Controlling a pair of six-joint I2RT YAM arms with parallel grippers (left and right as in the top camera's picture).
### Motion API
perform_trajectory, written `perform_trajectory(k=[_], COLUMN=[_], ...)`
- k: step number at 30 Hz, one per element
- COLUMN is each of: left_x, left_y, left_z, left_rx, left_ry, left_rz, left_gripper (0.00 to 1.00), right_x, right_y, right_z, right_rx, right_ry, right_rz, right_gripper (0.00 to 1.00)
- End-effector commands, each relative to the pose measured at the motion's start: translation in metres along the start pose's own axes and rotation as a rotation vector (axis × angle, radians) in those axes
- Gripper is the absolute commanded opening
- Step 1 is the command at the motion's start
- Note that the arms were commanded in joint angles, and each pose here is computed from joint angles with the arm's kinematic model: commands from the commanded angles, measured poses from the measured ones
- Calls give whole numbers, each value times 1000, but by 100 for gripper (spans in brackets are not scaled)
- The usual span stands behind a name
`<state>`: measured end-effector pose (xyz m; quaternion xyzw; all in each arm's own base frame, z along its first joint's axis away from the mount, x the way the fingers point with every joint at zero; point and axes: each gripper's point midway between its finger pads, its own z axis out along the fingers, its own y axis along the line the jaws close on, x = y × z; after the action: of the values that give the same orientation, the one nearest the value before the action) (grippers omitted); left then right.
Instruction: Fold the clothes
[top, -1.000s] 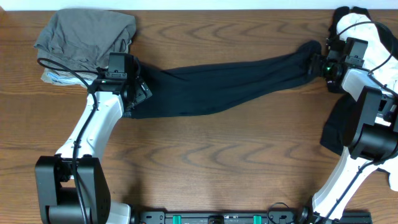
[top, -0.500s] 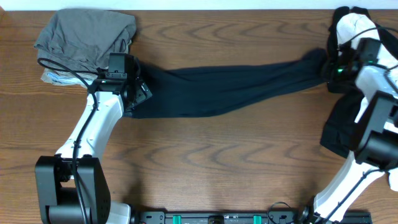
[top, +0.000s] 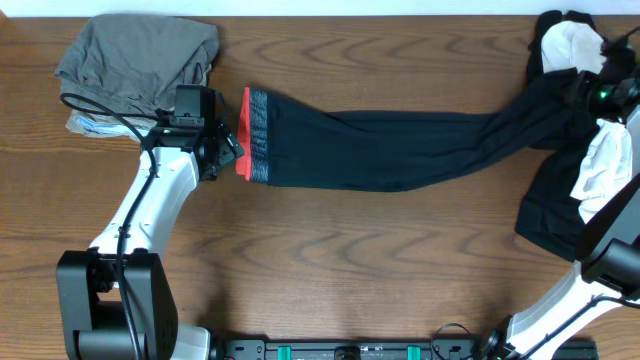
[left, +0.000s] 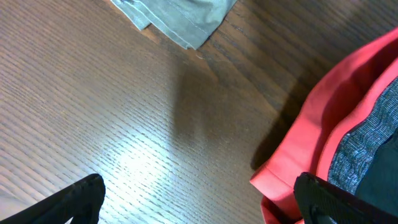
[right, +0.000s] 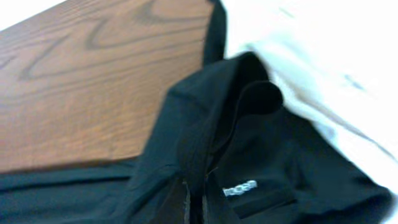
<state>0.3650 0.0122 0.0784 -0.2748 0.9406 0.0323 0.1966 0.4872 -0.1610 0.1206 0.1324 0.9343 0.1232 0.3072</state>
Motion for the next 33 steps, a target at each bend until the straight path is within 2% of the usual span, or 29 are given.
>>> perform_trajectory(k=[1, 22, 28, 33], left_x=[-7, -7, -7, -8], left_y=[-2, -7, -7, -7], left_z=[-6, -6, -6, -6], left_rx=[7, 33, 33, 32], left_ry=[-18, -17, -17, -18], left_rz=[5, -1, -1, -1], left_gripper=[98, 98, 98, 98], right_x=[0, 99, 133, 158], right_y=[40, 259, 295, 306], right_z=[3, 36, 36, 33], right_rx=[-86, -343, -335, -292], right_ry=[12, 269, 332, 401], right_rz=[-105, -411, -477, -487], right_gripper=[1, 1, 1, 1])
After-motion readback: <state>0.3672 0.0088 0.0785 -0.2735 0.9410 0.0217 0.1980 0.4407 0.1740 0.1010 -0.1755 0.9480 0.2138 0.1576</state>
